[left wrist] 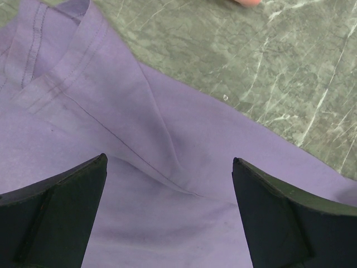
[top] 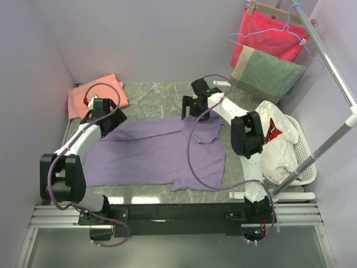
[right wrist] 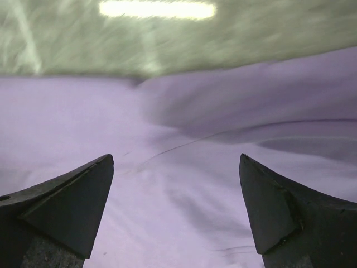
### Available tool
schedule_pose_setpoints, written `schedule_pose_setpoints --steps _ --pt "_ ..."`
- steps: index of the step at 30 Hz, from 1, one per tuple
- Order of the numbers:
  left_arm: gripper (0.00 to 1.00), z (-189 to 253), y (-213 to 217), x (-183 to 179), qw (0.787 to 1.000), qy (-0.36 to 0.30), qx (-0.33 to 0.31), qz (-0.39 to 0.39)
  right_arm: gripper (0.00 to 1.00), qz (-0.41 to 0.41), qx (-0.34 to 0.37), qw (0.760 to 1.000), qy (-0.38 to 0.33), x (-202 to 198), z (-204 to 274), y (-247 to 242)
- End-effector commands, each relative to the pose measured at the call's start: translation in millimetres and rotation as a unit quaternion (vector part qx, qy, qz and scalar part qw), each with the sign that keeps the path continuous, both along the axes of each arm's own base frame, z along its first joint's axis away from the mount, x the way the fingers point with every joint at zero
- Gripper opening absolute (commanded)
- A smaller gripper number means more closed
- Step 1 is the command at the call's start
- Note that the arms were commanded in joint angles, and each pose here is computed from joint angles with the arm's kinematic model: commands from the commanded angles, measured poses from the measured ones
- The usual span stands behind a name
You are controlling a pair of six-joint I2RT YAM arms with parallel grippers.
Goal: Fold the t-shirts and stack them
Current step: Fold the flattened tshirt in 1/3 of the way
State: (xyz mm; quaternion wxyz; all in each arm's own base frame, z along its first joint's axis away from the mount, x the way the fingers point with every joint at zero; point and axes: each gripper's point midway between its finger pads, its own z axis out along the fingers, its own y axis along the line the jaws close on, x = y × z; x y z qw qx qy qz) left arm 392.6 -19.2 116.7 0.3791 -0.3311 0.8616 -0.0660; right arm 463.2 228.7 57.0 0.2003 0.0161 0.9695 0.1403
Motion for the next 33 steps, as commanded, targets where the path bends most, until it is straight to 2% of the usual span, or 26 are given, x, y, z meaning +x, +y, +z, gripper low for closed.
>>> schedule_pose_setpoints --steps 1,9,14,25,33 --pt "0.99 13 1 4 1.000 -0.023 0.000 -0.007 1.00 -0.001 0.005 1.000 -0.026 8 12 21" --pt "0.99 14 2 3 1.000 -0.021 0.002 -0.005 1.00 -0.047 -0.067 0.996 0.025 9 -29 -12" --pt "0.99 10 2 3 1.000 -0.015 0.002 -0.007 1.00 -0.067 -0.083 0.993 0.042 10 -39 -39" --pt "0.99 10 4 3 1.000 -0.011 0.006 -0.002 1.00 -0.098 -0.080 0.990 0.055 37 -44 -92" --pt "0.99 12 5 0 1.000 -0.009 0.009 0.002 1.00 -0.090 -0.057 0.993 0.042 49 -35 -89"
